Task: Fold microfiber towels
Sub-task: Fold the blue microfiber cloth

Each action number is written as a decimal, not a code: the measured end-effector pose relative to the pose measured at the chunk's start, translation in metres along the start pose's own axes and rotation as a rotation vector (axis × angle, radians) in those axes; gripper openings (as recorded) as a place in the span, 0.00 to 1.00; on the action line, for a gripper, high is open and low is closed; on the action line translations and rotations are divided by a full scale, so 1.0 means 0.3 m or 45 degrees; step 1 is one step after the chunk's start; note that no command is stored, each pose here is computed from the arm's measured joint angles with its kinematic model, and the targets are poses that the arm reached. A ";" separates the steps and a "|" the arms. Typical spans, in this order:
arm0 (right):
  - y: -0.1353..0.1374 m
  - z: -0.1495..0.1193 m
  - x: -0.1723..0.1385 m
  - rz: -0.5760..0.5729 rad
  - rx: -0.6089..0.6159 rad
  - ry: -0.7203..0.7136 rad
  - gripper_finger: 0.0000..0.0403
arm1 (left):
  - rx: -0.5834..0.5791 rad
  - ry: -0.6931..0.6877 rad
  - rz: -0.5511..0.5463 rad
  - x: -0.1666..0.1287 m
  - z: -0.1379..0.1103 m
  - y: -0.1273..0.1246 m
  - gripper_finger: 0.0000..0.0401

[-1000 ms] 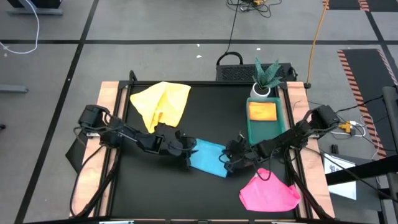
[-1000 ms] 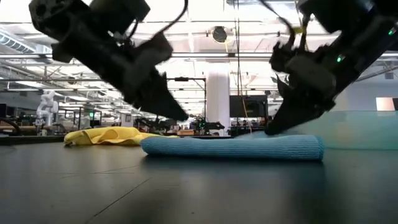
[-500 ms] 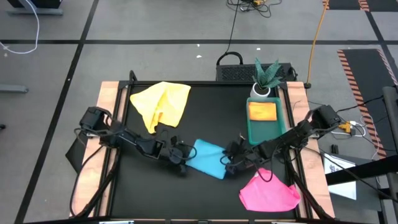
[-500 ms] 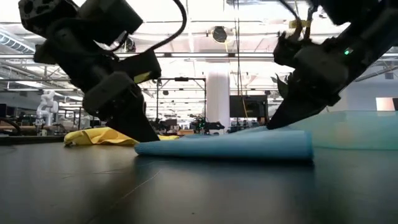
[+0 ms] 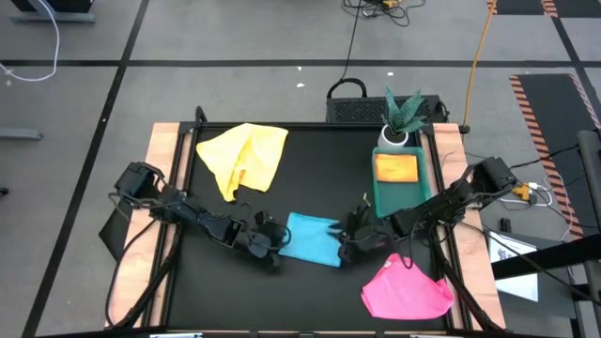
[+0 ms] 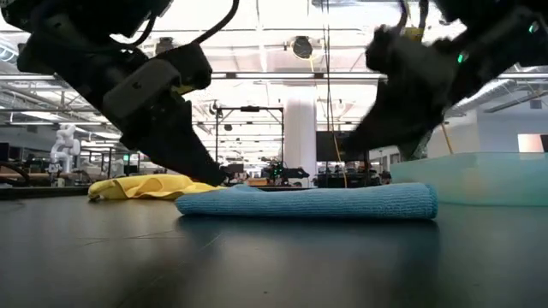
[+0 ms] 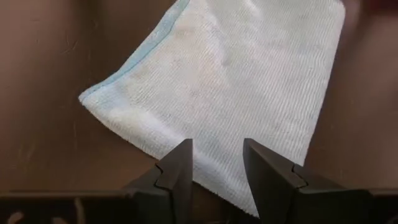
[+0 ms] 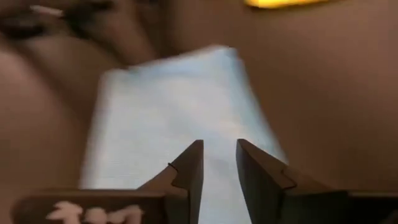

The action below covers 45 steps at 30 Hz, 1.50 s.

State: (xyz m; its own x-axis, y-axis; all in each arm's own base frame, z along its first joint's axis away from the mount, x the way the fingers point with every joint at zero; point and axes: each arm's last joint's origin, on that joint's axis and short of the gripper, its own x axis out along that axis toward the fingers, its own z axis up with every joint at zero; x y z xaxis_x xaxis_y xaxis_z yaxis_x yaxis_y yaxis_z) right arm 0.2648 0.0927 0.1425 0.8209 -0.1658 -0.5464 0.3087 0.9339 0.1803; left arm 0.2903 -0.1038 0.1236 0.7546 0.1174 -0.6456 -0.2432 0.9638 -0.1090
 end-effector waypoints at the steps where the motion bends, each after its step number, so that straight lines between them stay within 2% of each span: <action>1: 0.012 0.004 -0.002 0.072 0.002 0.001 0.23 | -0.006 -0.019 -0.007 0.002 0.006 0.000 0.36; 5: 0.054 -0.001 -0.014 0.328 -0.033 0.061 0.23 | -0.020 -0.160 -0.121 0.019 0.064 0.010 0.36; 8: 0.069 -0.025 -0.005 0.368 -0.060 0.094 0.23 | 0.014 -0.207 -0.108 0.034 0.092 0.044 0.36; 11: 0.071 -0.059 0.022 0.353 -0.075 0.127 0.22 | 0.024 -0.227 -0.023 0.052 0.116 0.100 0.36; 16: 0.073 -0.111 0.060 0.419 -0.063 0.239 0.22 | 0.041 -0.094 0.026 0.082 0.109 0.182 0.36; 22: 0.074 -0.136 0.067 0.487 -0.050 0.346 0.22 | 0.003 0.074 0.172 0.087 0.070 0.233 0.36; 27: 0.072 -0.132 0.039 0.466 -0.080 0.396 0.22 | -0.022 0.178 0.225 0.075 0.033 0.217 0.36; 31: 0.084 -0.105 -0.013 0.497 -0.096 0.389 0.22 | -0.044 0.212 0.210 0.041 0.017 0.176 0.36; 34: 0.102 -0.070 -0.050 0.510 -0.114 0.282 0.22 | -0.046 0.157 0.159 0.003 0.029 0.134 0.36; 38: 0.103 -0.046 -0.056 0.422 -0.081 0.156 0.22 | -0.050 -0.034 0.063 -0.025 0.078 0.084 0.36; 41: 0.086 -0.052 -0.029 0.360 0.007 0.171 0.22 | 0.020 -0.079 -0.027 -0.012 0.090 0.072 0.36; 43: 0.075 -0.073 -0.008 0.329 0.033 0.222 0.22 | 0.050 -0.047 -0.003 0.006 0.080 0.086 0.36; 45: 0.075 -0.094 0.013 0.366 0.037 0.276 0.22 | 0.057 0.009 0.059 0.027 0.060 0.109 0.36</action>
State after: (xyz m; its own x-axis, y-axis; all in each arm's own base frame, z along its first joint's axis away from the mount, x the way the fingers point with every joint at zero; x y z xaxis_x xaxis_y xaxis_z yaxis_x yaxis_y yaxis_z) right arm 0.2614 0.1221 0.1213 0.7560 0.1760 -0.6304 0.0963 0.9228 0.3731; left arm 0.2995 -0.0671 0.1285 0.7389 0.1607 -0.6543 -0.2501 0.9672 -0.0449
